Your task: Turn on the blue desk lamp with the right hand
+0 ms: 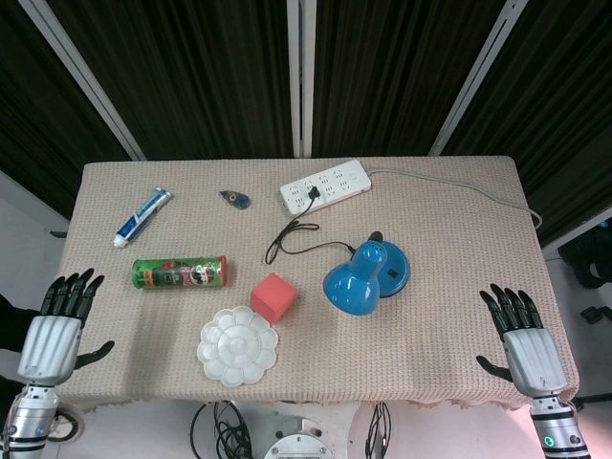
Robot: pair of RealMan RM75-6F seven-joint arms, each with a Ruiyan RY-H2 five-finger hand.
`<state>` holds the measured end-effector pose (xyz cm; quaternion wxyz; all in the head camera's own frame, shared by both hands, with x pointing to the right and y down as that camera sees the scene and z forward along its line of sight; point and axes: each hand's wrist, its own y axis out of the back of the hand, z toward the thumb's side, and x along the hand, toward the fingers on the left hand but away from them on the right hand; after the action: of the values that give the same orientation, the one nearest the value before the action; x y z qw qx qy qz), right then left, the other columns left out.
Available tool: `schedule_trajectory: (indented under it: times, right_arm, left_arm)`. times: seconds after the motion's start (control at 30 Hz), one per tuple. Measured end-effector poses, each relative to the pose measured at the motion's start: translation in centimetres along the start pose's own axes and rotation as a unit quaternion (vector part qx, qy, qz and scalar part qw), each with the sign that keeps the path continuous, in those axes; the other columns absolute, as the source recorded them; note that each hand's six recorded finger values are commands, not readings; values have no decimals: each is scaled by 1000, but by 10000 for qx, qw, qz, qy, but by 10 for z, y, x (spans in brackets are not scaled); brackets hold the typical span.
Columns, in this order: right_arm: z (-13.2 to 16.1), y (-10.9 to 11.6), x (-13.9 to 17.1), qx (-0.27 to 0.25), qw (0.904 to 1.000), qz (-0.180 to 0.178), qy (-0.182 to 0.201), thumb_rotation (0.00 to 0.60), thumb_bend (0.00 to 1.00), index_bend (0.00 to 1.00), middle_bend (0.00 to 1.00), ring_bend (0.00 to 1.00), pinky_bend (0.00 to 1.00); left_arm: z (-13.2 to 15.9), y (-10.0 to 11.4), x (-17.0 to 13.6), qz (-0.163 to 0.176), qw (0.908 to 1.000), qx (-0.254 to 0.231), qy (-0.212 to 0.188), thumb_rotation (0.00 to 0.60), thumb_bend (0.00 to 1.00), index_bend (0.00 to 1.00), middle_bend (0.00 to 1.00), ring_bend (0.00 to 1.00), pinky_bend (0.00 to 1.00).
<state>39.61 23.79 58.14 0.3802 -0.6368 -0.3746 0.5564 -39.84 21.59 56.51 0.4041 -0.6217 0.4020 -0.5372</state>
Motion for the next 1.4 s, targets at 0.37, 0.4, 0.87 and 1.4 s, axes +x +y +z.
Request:
schedule_trajectory:
  times: [0.37, 0.4, 0.87, 1.4]
  right_arm:
    - [1, 0, 2, -11, 10000, -2, 26, 600, 26, 0, 0, 0, 0]
    - [1, 0, 3, -13, 10000, -8, 25, 600, 26, 0, 0, 0, 0]
    - [1, 2, -5, 137, 9998, 122, 80, 600, 26, 0, 0, 0, 0]
    - [23, -8, -50, 465, 9960, 640, 416, 600, 166, 0, 912, 801, 734]
  left_arm:
    - [2, 1, -3, 4, 10000, 14, -35, 600, 39, 0, 0, 0, 0]
    - [3, 1, -3, 8, 10000, 12, -51, 600, 39, 0, 0, 0, 0]
    - [4, -2, 0, -49, 10000, 23, -77, 600, 39, 0, 0, 0, 0]
    - [5, -3, -1, -59, 9999, 31, -97, 600, 39, 0, 0, 0, 0]
